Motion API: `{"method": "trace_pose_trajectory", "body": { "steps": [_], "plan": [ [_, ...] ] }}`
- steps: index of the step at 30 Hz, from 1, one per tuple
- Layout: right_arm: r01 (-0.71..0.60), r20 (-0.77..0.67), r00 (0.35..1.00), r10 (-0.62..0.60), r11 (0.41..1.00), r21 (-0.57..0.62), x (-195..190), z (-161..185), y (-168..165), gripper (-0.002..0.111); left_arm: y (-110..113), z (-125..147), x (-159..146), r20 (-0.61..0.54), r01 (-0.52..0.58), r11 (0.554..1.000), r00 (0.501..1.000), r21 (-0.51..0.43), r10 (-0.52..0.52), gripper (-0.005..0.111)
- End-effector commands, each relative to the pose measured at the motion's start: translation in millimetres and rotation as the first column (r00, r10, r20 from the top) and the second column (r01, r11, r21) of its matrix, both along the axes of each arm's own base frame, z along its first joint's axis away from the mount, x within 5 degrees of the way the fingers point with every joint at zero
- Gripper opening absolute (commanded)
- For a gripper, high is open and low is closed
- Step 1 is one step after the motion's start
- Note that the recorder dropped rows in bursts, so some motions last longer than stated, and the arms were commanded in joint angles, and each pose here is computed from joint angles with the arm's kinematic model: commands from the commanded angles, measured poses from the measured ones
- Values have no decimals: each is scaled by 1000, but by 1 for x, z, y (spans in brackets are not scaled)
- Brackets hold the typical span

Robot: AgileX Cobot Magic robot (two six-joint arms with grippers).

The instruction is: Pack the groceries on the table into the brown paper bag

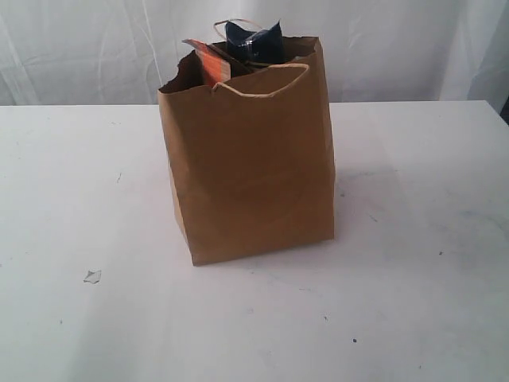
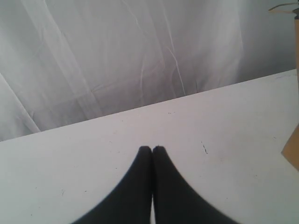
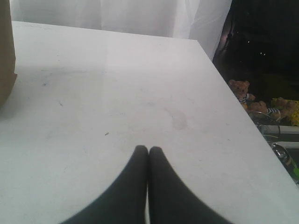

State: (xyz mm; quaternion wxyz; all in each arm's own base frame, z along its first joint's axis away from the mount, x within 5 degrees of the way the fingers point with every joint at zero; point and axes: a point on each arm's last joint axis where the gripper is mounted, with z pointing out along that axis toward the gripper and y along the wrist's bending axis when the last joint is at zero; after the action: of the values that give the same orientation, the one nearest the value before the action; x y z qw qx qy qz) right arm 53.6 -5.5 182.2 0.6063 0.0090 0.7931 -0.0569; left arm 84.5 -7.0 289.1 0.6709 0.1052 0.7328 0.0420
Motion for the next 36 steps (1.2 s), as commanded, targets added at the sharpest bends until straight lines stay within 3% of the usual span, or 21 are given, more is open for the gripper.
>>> {"method": "trace_pose_trajectory", "body": {
  "steps": [1,5,10,15,19,22,23,24,29,36],
  "plan": [
    [8,13,1000,-8,1000,-9,0,1,-1,0,0,-3,-1,-12,-1,1000,1000,-3,1,0],
    [8,13,1000,-8,1000,-9,0,1,-1,0,-1,-8,-3,-65,10,1000,998,0,-10,0],
    [8,13,1000,-8,1000,-9,0,1,-1,0,-3,-28,-11,-252,28,999,967,-18,-31,0],
    [8,13,1000,-8,1000,-9,0,1,-1,0,11,-65,-15,-260,-180,980,953,-83,153,0],
    [8,13,1000,-8,1000,-9,0,1,-1,0,13,-104,-22,-250,-234,962,948,-138,195,0],
    [9,12,1000,-9,1000,-16,0,1,-1,0,11,-117,-28,-226,-216,966,957,-140,182,0],
    [9,12,1000,-9,1000,-16,0,1,-1,0,9,-124,-33,-292,-212,968,942,-131,167,0],
    [9,12,1000,-9,1000,-16,0,1,-1,0,9,-133,-37,-383,-201,976,910,-82,155,0],
    [9,12,1000,-9,1000,-16,0,1,-1,0,6,-137,-40,-423,-57,996,903,66,79,0],
    [9,12,1000,-9,1000,-16,0,1,-1,0,4,-134,-38,-396,-37,999,917,36,48,0]
  ]
}}
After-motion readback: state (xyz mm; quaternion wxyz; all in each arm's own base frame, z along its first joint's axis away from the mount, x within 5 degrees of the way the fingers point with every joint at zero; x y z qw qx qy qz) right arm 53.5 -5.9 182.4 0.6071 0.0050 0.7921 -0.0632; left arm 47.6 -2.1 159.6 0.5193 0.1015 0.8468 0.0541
